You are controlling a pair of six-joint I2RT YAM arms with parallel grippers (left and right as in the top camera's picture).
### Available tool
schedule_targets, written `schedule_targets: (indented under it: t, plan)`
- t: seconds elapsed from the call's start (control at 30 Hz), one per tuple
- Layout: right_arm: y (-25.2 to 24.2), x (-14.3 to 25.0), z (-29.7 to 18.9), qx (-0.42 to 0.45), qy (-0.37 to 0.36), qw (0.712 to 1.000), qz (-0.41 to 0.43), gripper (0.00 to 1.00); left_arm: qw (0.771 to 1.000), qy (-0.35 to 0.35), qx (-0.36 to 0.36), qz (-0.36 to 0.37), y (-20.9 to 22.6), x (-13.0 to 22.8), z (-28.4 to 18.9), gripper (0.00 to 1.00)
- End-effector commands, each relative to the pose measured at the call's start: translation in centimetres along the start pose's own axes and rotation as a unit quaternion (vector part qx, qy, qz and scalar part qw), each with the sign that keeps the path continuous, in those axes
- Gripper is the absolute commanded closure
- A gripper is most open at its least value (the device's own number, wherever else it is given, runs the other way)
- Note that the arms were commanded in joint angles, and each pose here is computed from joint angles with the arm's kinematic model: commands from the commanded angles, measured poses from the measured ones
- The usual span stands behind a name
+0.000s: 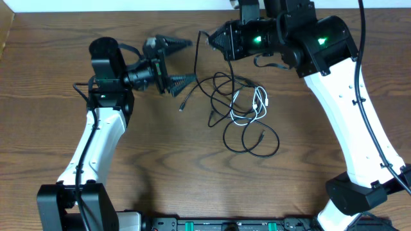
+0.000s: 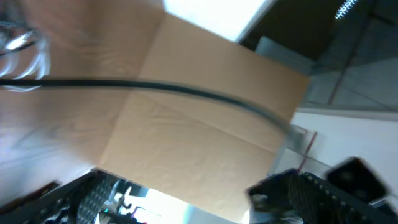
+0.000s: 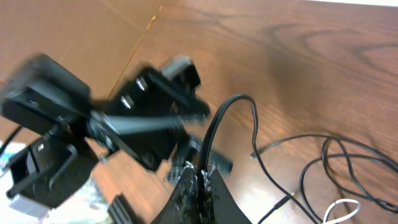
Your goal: Untangle cables
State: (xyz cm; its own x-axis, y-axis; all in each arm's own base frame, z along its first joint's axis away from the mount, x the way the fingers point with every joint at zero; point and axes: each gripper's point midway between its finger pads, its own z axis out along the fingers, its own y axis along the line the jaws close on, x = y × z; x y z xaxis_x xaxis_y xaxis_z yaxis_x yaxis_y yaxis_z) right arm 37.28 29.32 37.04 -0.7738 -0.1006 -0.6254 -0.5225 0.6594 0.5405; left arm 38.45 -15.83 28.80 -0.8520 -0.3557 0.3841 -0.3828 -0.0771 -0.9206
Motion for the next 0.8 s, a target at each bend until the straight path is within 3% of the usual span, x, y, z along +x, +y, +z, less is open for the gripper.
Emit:
schedule_targets:
  t: [0.0, 0.17, 0.5, 0.77]
  plan:
    - [0.9, 0.7, 0.5, -0.021, 0.017, 0.999, -0.023, 0.99, 0.998, -0.015, 0.036, -0.051, -2.7, -0.2, -0.2, 0.02]
    - [1.2, 0.9, 0.7, -0.024, 0.019, 0.999, -0.025, 0.99, 0.994, -0.028, 0.062, -0.081, -4.0, -0.5, -0.3, 0.02]
    - [4.7, 1.5, 1.8, -0.055, 0.018, 0.997, -0.059, 0.99, 0.993, -0.041, 0.069, -0.083, -4.2, -1.0, -0.4, 0.02]
    - [4.6, 1.5, 1.9, -0.046, 0.016, 0.997, -0.061, 0.99, 0.994, -0.039, 0.067, -0.083, -4.1, -0.9, -0.4, 0.02]
